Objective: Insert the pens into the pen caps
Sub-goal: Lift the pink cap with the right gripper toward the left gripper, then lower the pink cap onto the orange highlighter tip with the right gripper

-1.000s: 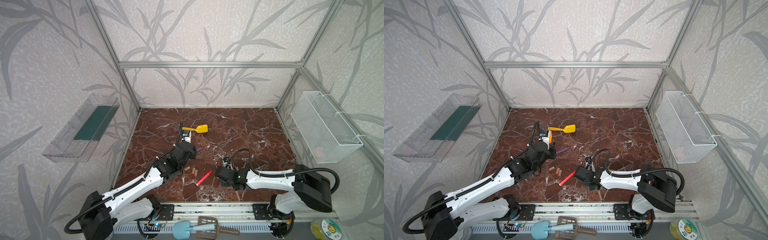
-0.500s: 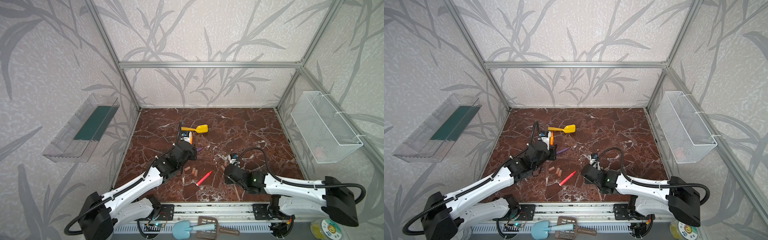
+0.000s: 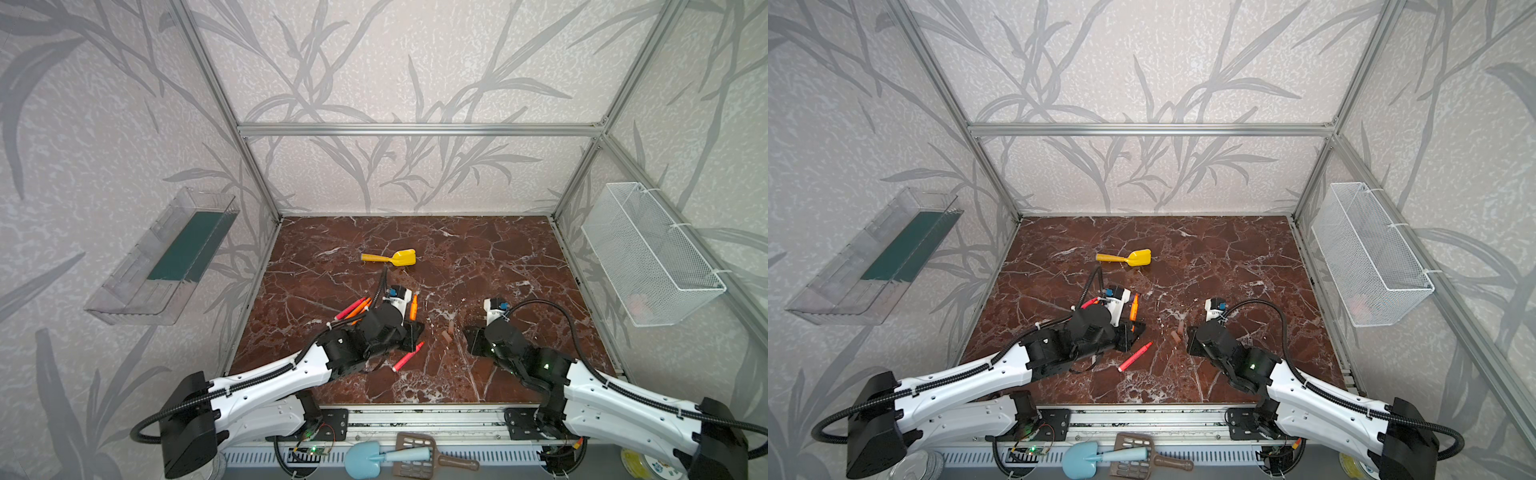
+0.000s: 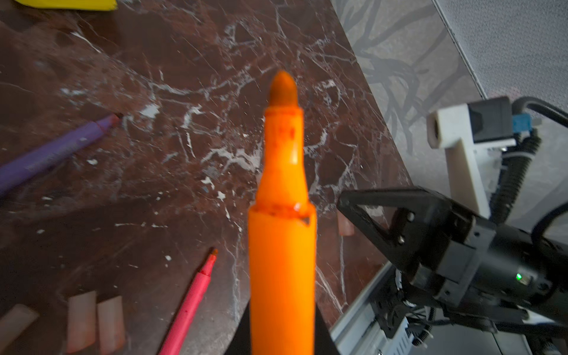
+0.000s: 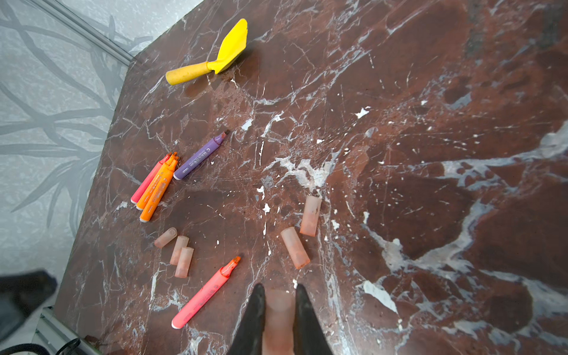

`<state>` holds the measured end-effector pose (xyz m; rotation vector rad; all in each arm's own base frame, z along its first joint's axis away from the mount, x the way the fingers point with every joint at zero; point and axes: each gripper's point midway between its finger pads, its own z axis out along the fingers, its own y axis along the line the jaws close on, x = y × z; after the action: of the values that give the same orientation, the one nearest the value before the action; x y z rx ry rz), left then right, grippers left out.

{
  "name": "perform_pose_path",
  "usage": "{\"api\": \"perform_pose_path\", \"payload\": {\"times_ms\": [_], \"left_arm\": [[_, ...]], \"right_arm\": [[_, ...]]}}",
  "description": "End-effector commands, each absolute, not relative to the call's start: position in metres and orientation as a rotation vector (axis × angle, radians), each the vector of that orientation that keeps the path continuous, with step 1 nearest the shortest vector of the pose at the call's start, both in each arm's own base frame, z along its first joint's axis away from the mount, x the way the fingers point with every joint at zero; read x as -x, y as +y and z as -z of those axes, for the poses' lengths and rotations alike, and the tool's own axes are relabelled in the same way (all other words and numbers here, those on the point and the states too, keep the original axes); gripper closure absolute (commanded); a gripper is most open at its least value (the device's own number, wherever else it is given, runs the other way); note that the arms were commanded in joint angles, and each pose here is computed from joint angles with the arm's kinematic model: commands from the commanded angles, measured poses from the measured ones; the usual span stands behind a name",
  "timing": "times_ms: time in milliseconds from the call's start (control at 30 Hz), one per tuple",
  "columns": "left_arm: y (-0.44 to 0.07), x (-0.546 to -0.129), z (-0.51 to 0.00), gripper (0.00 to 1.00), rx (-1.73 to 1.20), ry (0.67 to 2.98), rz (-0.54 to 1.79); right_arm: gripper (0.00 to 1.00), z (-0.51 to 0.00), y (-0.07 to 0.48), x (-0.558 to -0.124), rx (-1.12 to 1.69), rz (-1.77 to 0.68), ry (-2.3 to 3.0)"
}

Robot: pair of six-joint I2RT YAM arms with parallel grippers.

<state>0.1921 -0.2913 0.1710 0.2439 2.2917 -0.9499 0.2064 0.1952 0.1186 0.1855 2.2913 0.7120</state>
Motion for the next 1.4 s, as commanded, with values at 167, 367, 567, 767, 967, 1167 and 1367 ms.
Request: {"api": "perform_pose_path", "payload": {"times_ms": [167,367,567,767,967,1167,1367], "left_arm": [[-0.322,-0.168,-0.169,1.00,-0.212,2.228,1.140],[-0.345,-0.150,-0.167,1.00,-0.269,2.208,1.193],[-0.357,-0.139,-0.169,1.00,-0.305,2.188,1.203],[-0.364,-0.135,-0.170,1.00,-0.326,2.184,1.206],[-0.367,-0.132,-0.172,1.00,-0.330,2.171,1.218],[-0.369,-0.130,-0.176,1.00,-0.336,2.155,1.241],[-0.370,-0.130,-0.176,1.00,-0.341,2.154,1.236]], "right_arm": [[0.88,-0.148,0.206,-0.214,-0.264,-0.890,2.170],[0.88,-0.184,0.211,-0.216,-0.312,-1.085,1.994],[0.88,-0.213,0.215,-0.212,-0.295,-1.194,1.908],[0.88,-0.226,0.212,-0.212,-0.316,-1.242,1.839],[0.88,-0.234,0.215,-0.214,-0.330,-1.272,1.811],[0.89,-0.243,0.222,-0.216,-0.321,-1.305,1.800],[0.91,-0.247,0.233,-0.217,-0.306,-1.341,1.808]]}}
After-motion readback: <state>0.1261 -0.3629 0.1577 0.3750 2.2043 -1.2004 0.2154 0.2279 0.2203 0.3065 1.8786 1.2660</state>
